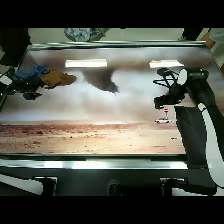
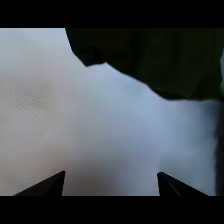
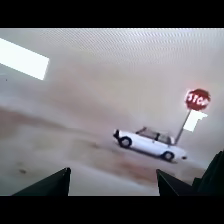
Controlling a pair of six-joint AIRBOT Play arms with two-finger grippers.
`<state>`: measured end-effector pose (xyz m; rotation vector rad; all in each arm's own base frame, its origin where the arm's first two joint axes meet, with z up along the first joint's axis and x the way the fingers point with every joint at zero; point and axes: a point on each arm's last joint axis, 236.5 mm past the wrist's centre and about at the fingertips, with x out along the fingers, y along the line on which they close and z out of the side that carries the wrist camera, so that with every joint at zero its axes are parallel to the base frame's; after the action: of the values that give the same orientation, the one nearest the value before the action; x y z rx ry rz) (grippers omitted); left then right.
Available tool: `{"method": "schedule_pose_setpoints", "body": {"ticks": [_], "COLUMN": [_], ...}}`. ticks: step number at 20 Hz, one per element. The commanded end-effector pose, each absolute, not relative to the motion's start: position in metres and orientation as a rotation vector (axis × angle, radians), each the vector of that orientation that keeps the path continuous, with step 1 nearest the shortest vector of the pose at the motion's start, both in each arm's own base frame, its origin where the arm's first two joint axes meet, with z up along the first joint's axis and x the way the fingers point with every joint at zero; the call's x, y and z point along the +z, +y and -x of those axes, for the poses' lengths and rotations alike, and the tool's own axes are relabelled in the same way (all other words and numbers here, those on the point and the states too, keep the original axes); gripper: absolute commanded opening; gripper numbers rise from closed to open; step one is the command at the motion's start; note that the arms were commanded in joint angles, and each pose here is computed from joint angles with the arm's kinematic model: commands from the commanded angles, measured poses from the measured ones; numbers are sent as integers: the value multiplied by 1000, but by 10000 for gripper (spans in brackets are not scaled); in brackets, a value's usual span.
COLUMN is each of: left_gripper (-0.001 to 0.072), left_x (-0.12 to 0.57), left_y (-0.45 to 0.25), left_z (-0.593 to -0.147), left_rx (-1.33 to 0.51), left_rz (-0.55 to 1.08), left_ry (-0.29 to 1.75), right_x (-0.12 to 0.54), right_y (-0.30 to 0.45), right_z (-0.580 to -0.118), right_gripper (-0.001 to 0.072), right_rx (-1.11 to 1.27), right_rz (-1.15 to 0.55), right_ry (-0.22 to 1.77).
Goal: Fold the shirts.
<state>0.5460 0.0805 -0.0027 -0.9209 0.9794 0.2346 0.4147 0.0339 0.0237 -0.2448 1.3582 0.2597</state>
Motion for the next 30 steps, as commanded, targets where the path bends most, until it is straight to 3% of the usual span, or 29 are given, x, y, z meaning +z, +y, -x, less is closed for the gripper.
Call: {"method": "schedule_pose_setpoints", "body": {"ticks": [1, 5, 11, 12, 13, 14, 15, 18, 21, 24, 27, 30], "left_gripper": [720, 720, 720, 623, 317, 71, 32, 28, 27, 27, 27, 27], "left_x": [-20, -37, -76, -79, -80, -78, -71, -1, 123, 254, 347, 369], "left_y": [112, 122, 120, 116, 112, 109, 105, 90, 35, -41, -121, -180], "left_z": [-598, -635, -653, -654, -655, -656, -657, -661, -637, -561, -455, -362], "left_rx": [253, 271, 343, 344, 340, 334, 318, 177, -111, -383, -626, -805], "left_rz": [1224, 1290, 1403, 1401, 1400, 1398, 1384, 1168, 821, 538, 398, 337], "left_ry": [785, 609, 531, 533, 539, 540, 538, 483, 439, 380, 341, 433], "right_x": [24, 28, 30, 30, 30, 30, 30, 30, 44, 96, 167, 227], "right_y": [43, 56, 74, 74, 74, 74, 73, 61, 44, 25, 7, 1], "right_z": [-418, -425, -423, -422, -421, -420, -420, -430, -443, -432, -401, -352], "right_gripper": [609, 609, 609, 609, 609, 609, 610, 611, 610, 611, 610, 610], "right_rx": [280, 312, 365, 366, 367, 368, 373, 353, 323, 264, 202, 163], "right_rz": [214, 168, 98, 99, 99, 100, 108, 186, 302, 379, 464, 465], "right_ry": [1339, 1298, 1292, 1297, 1304, 1306, 1303, 1269, 1207, 1137, 1012, 897]}}
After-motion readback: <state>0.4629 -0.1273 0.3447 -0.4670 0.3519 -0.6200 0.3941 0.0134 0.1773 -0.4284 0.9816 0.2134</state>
